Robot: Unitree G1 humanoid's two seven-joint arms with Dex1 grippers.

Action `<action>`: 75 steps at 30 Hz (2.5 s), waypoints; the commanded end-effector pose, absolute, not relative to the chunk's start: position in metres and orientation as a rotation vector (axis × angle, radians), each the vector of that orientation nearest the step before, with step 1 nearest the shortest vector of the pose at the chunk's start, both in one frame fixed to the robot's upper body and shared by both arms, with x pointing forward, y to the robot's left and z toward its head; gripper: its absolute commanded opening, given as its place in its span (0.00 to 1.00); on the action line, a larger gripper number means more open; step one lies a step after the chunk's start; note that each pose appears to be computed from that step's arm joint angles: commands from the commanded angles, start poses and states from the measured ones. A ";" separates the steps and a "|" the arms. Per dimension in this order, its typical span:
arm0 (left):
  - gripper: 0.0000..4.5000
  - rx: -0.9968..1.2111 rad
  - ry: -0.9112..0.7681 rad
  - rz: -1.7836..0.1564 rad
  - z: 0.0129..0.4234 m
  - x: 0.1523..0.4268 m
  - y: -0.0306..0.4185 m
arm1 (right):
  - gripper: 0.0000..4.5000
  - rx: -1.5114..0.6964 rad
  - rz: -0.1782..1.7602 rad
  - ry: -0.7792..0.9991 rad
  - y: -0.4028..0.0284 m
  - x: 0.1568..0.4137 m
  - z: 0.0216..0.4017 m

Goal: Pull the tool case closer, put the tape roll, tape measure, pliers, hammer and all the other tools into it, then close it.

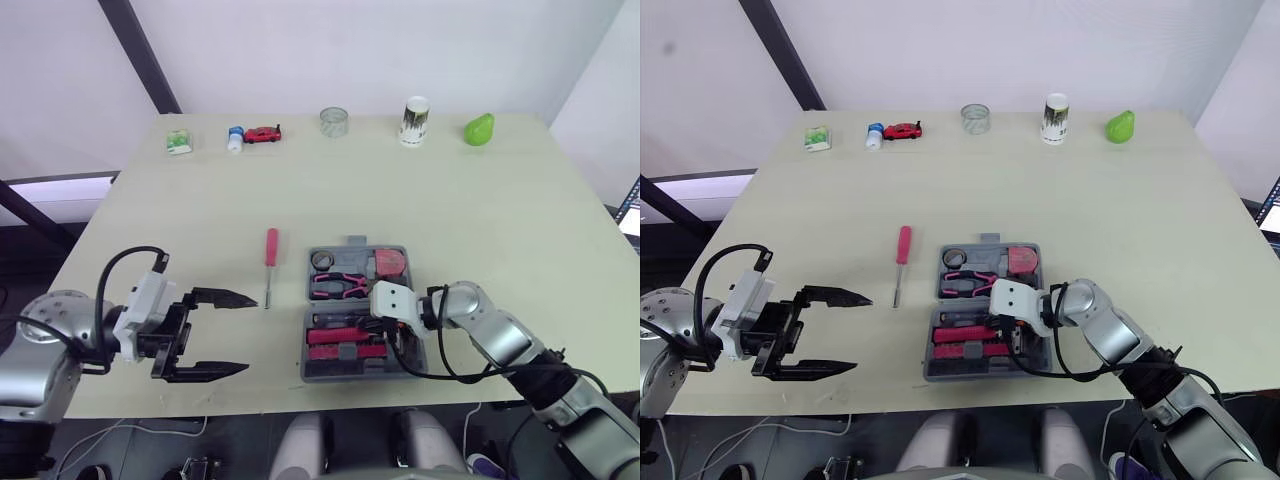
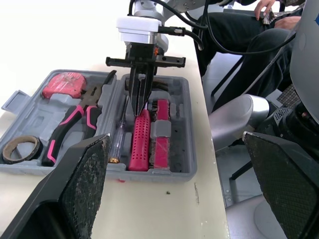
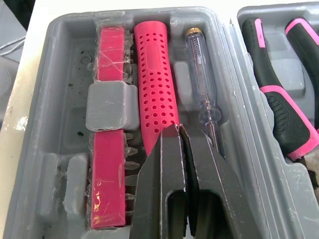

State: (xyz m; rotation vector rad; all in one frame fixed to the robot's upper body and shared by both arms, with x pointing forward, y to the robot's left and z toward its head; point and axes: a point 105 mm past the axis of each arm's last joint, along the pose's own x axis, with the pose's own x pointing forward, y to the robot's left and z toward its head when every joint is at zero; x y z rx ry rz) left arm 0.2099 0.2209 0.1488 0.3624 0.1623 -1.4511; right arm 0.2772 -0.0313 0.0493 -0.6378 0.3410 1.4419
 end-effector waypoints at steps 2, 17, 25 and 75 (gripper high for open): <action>1.00 0.394 0.143 -1.479 0.155 0.206 0.220 | 0.01 -0.668 1.462 0.478 -0.043 0.268 0.018; 1.00 0.380 0.135 -1.467 0.152 0.207 0.219 | 0.01 -0.699 1.464 0.506 -0.050 0.261 0.001; 1.00 0.237 0.035 -1.336 0.162 0.217 0.220 | 0.01 -0.424 1.303 0.051 -0.037 0.283 0.085; 1.00 -0.077 0.094 -0.260 0.092 0.257 0.281 | 0.99 -0.050 0.728 0.042 -0.210 0.226 0.126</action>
